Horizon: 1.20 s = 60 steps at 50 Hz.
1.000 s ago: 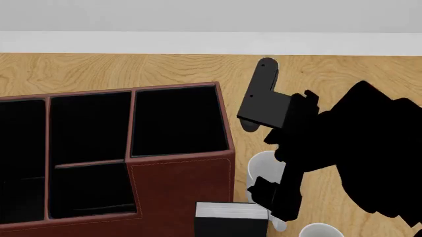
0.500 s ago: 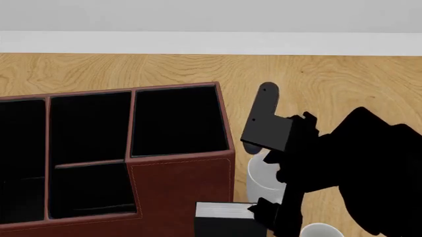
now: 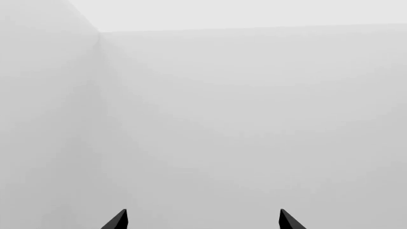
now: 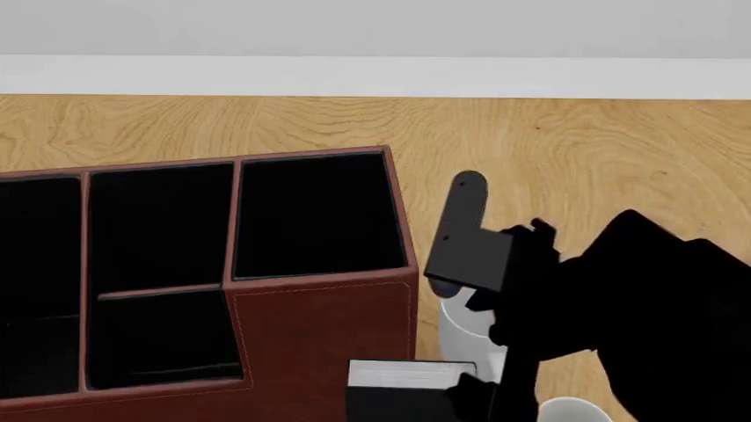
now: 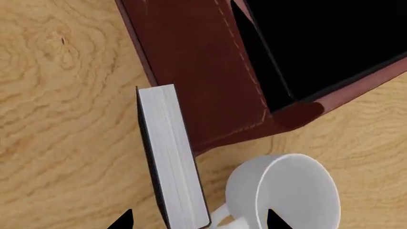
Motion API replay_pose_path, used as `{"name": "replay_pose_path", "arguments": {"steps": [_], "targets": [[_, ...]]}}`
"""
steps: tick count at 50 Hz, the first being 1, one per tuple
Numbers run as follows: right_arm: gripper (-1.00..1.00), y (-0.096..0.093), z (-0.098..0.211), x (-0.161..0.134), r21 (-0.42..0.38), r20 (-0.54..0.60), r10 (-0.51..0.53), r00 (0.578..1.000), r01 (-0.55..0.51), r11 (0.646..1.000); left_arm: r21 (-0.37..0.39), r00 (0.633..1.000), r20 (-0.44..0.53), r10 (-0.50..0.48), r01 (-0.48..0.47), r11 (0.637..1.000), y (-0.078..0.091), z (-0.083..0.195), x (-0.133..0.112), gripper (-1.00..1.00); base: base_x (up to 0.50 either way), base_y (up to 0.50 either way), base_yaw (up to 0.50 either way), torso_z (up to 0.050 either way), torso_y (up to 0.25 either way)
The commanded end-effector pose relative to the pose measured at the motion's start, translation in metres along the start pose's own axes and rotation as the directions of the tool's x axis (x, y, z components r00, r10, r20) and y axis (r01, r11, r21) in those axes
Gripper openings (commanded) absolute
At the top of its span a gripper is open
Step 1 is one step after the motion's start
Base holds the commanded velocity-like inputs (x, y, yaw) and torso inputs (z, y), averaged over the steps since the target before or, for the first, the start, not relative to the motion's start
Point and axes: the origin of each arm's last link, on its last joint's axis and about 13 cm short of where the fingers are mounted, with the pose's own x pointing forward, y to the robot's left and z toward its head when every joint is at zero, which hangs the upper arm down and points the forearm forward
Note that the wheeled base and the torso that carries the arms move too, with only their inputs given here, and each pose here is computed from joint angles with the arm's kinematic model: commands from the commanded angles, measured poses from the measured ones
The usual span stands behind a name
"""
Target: Pick up the book and place it in the right compartment of the caddy.
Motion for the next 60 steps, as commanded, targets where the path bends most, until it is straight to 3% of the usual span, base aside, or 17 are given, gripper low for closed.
{"name": "replay_pose_path", "arguments": {"steps": [1, 60], "targets": [[1.0, 0.0, 0.001, 0.007, -0.015, -0.003, 0.017, 1.0, -0.017, 1.0, 0.002, 1.0, 0.0, 0.004, -0.004, 1.0, 0.001, 0.0, 0.0, 1.0, 0.0, 0.0, 0.0, 0.0, 0.0], [1.0, 0.001, -0.002, 0.046, -0.069, -0.045, 0.082, 0.996, -0.085, 0.994, 0.015, 1.0, -0.01, 0.021, -0.02, 1.0, 0.002, -0.002, -0.003, 1.0, 0.0, 0.0, 0.0, 0.0, 0.0]]}}
